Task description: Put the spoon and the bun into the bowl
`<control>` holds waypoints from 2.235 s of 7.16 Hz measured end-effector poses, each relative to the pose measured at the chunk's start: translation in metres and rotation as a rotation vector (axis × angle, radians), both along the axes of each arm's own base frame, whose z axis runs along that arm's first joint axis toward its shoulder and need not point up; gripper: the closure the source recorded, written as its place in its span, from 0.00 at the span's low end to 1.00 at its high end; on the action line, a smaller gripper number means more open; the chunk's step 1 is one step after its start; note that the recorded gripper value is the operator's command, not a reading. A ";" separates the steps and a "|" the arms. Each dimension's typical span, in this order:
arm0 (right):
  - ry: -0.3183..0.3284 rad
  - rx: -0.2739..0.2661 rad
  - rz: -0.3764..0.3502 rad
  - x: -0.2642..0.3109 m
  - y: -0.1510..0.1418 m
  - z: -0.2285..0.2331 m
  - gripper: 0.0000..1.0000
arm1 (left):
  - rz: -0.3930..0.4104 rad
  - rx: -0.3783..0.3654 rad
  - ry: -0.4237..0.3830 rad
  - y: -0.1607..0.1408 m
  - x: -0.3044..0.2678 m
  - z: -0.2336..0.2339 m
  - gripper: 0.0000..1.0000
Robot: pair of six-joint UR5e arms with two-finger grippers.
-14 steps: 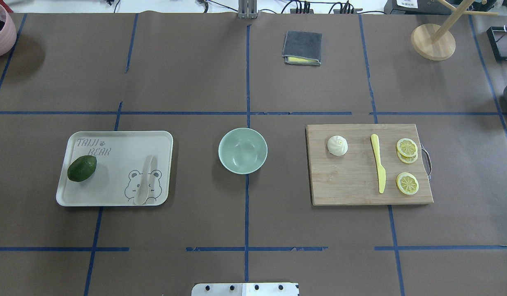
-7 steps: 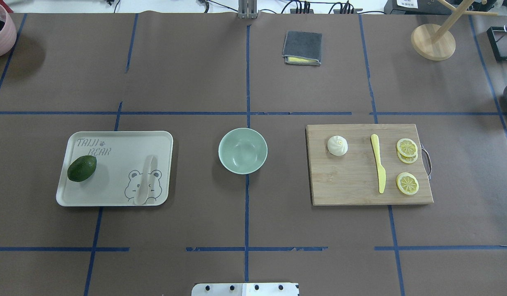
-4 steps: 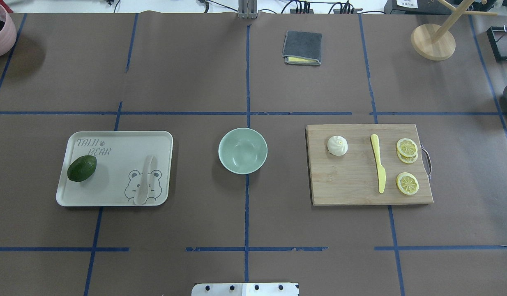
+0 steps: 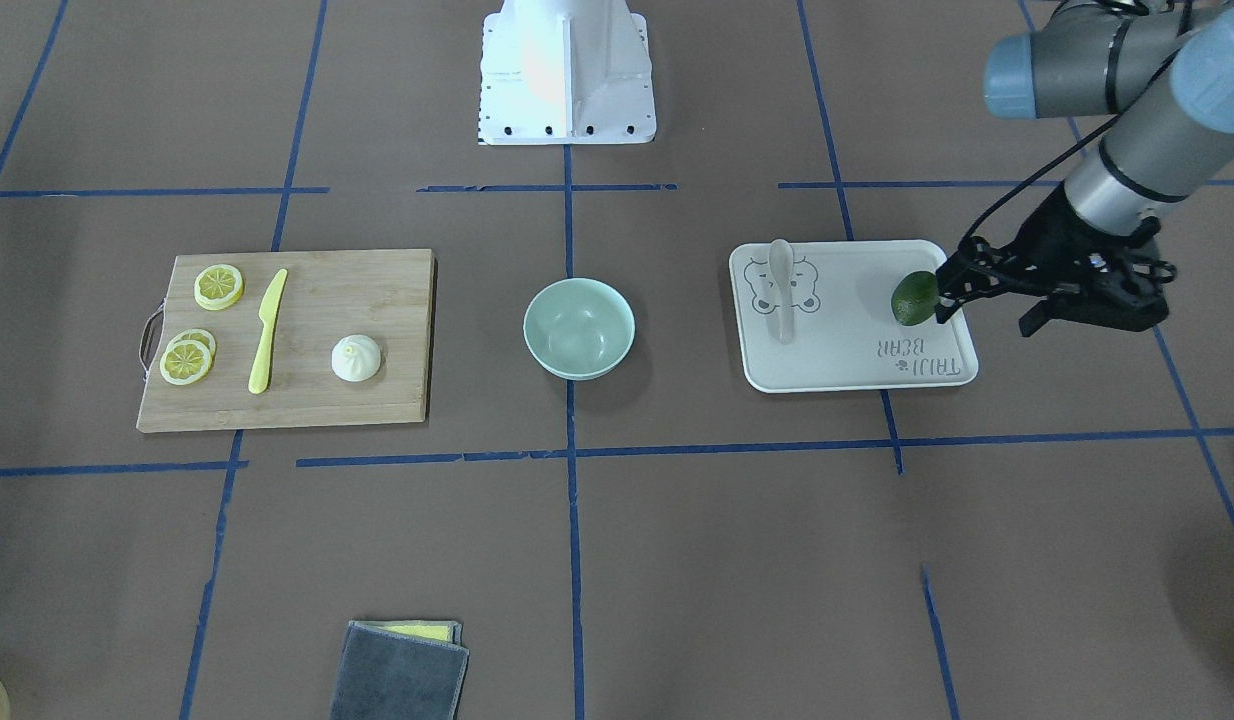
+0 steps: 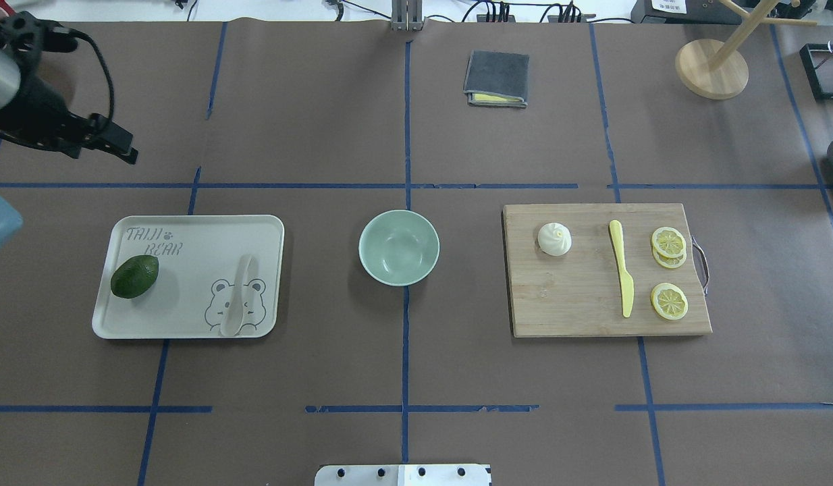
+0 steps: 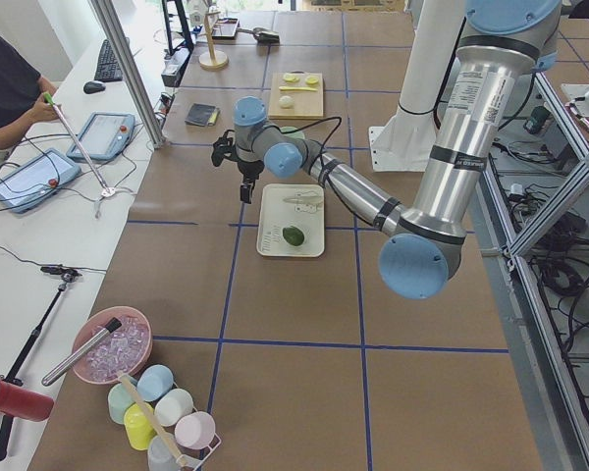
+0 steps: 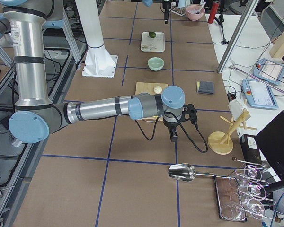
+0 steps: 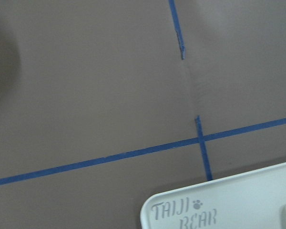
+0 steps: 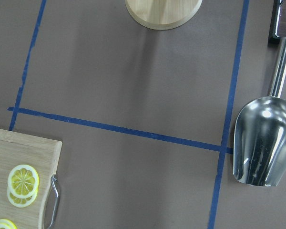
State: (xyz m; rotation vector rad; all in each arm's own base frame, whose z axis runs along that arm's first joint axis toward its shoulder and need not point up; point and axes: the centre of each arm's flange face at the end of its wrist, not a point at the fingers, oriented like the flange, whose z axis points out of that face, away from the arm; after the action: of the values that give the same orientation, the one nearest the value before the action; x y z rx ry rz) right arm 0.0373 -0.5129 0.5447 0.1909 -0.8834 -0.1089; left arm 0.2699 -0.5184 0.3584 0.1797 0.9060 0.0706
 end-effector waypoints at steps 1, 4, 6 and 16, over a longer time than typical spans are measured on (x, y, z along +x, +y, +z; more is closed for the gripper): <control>-0.009 -0.019 0.014 -0.017 -0.007 -0.019 0.00 | -0.016 -0.024 0.004 0.013 0.034 -0.005 0.00; -0.006 -0.134 0.124 -0.092 -0.011 -0.085 0.00 | -0.086 -0.116 -0.005 0.053 0.106 -0.014 0.04; -0.012 -0.157 0.152 -0.128 -0.010 -0.110 0.00 | -0.119 -0.140 -0.009 0.074 0.143 -0.007 0.07; -0.048 -0.166 0.119 -0.188 0.000 -0.157 0.00 | -0.098 -0.166 -0.050 0.104 0.191 0.025 0.21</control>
State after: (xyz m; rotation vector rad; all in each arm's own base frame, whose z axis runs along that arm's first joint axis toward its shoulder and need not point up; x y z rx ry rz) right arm -0.1508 -0.5129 0.3881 0.0909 -0.9226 0.0804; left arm 0.4609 -0.4148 0.3835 0.0671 0.8480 -0.0902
